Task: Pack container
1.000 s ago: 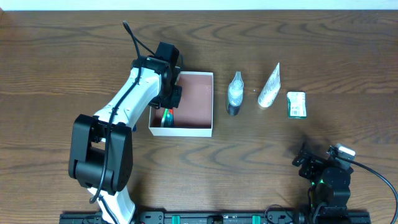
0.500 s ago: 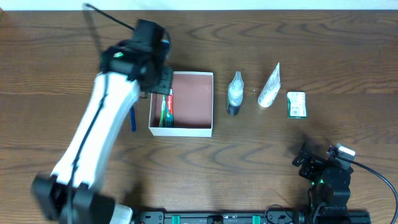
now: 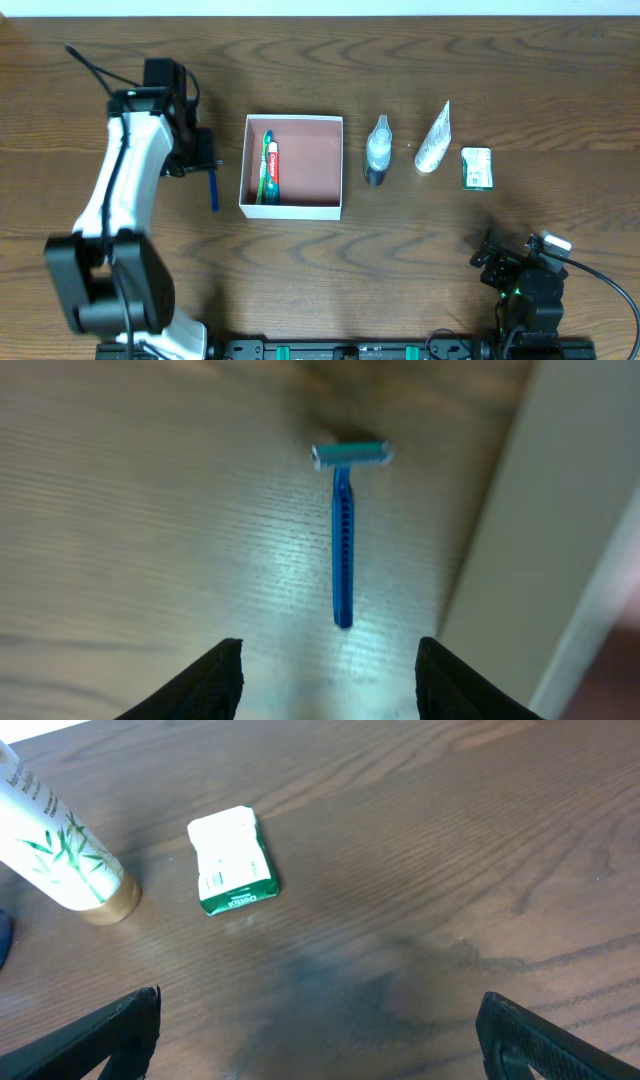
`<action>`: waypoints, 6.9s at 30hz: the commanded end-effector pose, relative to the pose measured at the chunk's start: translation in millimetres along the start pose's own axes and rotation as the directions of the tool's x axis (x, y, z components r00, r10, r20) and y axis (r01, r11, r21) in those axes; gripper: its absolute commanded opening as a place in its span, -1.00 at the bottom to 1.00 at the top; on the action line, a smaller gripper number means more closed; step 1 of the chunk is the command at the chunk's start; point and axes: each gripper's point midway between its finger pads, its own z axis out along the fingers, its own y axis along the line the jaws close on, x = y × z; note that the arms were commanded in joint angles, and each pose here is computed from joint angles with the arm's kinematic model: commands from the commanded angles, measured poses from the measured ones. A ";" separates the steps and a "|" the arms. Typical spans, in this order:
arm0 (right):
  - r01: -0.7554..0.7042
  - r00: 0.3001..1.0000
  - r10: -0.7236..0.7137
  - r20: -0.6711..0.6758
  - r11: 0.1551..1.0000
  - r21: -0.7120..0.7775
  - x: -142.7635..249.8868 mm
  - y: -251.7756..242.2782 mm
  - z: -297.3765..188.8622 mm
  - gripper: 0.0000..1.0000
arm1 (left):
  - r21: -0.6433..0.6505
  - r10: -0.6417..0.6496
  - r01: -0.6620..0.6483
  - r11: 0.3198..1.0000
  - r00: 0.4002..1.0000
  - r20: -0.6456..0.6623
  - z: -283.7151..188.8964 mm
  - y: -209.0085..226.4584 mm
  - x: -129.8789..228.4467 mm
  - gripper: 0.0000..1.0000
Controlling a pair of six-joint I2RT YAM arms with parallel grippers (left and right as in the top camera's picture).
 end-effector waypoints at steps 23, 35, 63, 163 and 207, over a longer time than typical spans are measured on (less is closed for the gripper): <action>0.009 1.000 -0.009 0.006 1.000 0.013 -1.0 -2.9 0.0 0.99 | 0.023 0.066 -0.062 0.998 0.968 -0.242 111.9 -3.9 19.5 -0.62; 0.009 1.000 -0.009 0.007 1.000 0.014 -1.0 -3.0 0.0 0.99 | 0.076 0.046 -0.048 0.996 0.998 0.034 -7.9 -13.7 -11.3 -0.88; 0.009 1.000 -0.009 0.006 1.000 0.013 -1.0 -2.9 0.0 0.98 | 0.171 0.245 -0.254 0.952 0.967 0.073 34.2 -144.5 -4.1 -0.86; 0.223 0.591 -0.223 -0.775 0.969 -0.108 -23.3 78.1 186.5 0.91 | 0.010 -0.309 0.364 0.931 0.778 0.547 -193.1 90.2 32.4 0.96; 0.174 0.928 -0.328 -0.176 0.801 -0.573 -188.2 247.1 -28.4 -0.41 | 0.010 -0.309 0.364 0.931 0.778 0.547 -193.1 90.2 32.4 0.96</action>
